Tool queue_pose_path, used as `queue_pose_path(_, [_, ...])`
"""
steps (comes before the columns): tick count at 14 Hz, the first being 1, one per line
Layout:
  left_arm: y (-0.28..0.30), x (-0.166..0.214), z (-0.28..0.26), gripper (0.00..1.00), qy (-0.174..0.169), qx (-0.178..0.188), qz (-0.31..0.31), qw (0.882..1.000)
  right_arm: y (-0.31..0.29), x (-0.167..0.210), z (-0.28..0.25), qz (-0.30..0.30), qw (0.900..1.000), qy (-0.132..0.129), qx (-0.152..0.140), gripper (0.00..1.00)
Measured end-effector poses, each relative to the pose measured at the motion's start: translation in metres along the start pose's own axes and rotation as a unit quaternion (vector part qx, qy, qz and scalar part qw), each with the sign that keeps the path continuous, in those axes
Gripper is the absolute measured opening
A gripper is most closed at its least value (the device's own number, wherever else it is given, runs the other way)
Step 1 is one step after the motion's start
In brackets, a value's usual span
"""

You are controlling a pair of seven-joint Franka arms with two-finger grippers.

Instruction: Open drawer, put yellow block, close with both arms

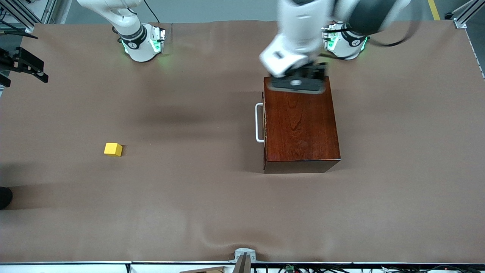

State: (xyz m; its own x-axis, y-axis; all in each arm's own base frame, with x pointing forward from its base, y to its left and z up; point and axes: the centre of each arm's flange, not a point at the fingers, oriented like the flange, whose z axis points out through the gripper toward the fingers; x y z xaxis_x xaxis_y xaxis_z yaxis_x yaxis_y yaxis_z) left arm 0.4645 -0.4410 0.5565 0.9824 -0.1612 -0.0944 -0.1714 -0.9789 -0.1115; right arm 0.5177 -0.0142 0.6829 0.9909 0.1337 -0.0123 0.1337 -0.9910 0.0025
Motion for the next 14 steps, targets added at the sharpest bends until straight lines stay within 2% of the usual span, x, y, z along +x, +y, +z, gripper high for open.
queue_pose_path(3, [0.059, 0.006, 0.043, 1.00, 0.010, 0.006, -0.034, 0.999, 0.000, 0.000, 0.000, 0.000, 1.000, 0.000, 0.000, 1.00])
queue_pose_path(5, [0.089, 0.008, 0.072, 1.00, 0.015, 0.025, -0.035, 0.999, 0.000, 0.000, 0.000, 0.000, 1.000, 0.000, 0.000, 1.00])
queue_pose_path(9, [0.145, 0.001, 0.128, 1.00, 0.045, 0.070, -0.019, 0.996, 0.000, 0.000, 0.000, 0.000, 1.000, 0.000, 0.000, 1.00])
queue_pose_path(14, [0.163, 0.006, 0.170, 1.00, 0.048, 0.099, -0.016, 0.994, 0.001, 0.000, 0.000, 0.001, 1.000, 0.000, 0.000, 1.00])
